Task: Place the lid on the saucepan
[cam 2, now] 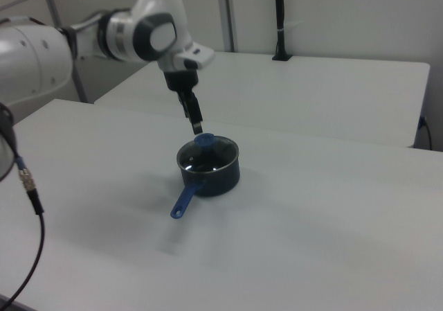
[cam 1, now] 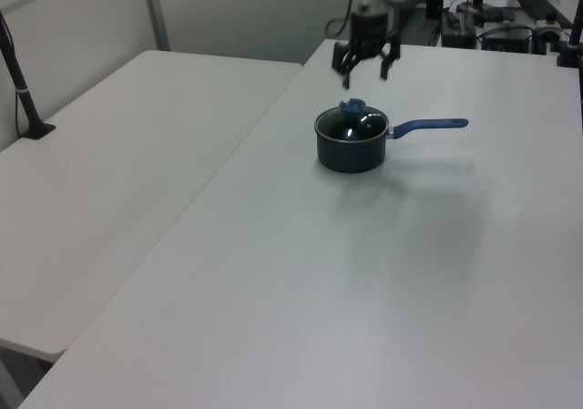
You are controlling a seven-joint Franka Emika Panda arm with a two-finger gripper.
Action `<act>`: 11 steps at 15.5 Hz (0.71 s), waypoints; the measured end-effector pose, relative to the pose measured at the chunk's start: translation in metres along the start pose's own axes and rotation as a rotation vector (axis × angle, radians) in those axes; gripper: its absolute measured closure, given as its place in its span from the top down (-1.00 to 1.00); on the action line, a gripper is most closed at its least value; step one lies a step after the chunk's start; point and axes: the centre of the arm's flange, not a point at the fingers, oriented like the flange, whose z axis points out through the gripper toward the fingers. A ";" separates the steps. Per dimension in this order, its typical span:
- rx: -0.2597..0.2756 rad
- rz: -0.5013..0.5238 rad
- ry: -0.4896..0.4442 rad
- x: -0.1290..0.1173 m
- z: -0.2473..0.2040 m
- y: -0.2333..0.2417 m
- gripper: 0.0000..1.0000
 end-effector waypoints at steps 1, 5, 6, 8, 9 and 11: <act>-0.003 -0.012 -0.005 -0.005 -0.019 0.009 1.00; 0.018 -0.054 0.015 -0.036 -0.095 0.060 1.00; 0.023 -0.081 0.021 -0.045 -0.107 0.073 1.00; 0.024 -0.160 0.018 -0.067 -0.118 0.092 1.00; 0.024 -0.224 0.015 -0.078 -0.121 0.100 1.00; 0.024 -0.365 0.016 -0.089 -0.125 0.109 1.00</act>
